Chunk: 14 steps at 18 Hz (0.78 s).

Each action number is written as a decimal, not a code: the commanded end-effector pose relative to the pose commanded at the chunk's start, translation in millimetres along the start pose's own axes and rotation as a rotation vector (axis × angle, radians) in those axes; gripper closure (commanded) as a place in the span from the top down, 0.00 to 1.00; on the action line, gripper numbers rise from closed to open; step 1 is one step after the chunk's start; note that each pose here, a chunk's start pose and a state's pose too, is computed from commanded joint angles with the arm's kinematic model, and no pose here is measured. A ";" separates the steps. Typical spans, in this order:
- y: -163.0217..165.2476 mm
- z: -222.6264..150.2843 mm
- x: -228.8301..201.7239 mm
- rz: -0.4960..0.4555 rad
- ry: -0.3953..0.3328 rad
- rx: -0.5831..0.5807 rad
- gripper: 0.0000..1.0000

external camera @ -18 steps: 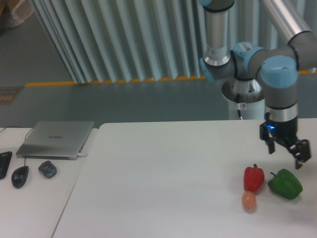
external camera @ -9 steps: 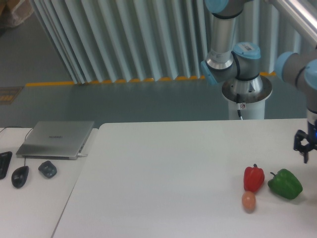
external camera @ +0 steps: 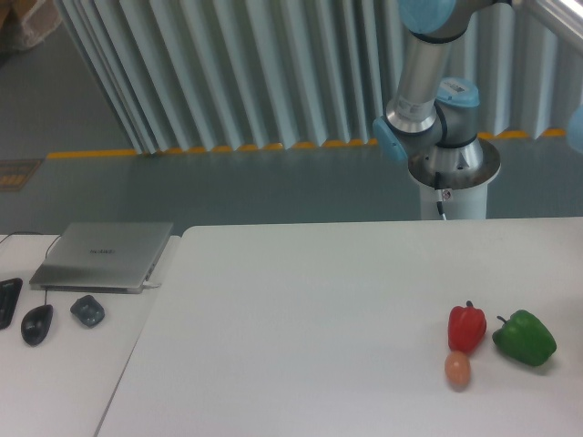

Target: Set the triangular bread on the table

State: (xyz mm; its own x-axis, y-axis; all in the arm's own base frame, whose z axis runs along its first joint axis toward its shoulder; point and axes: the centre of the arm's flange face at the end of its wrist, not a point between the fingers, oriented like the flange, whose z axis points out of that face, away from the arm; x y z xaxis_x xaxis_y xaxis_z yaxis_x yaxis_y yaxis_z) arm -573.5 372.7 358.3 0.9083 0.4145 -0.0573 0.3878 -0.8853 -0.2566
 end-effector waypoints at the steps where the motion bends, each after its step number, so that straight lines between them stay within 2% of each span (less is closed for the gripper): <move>1: 0.1 4.0 -8.0 -0.032 -0.009 0.007 1.00; 8: 9.2 20.4 -45.5 -0.076 -0.021 -0.002 1.00; 14: 13.7 47.8 -58.5 -0.067 -0.015 -0.013 1.00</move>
State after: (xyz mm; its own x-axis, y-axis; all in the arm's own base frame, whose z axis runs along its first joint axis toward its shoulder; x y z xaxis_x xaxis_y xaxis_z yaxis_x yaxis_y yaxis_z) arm -628.8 346.4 312.1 0.8779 0.4758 -0.0547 0.4496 -0.8581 -0.2478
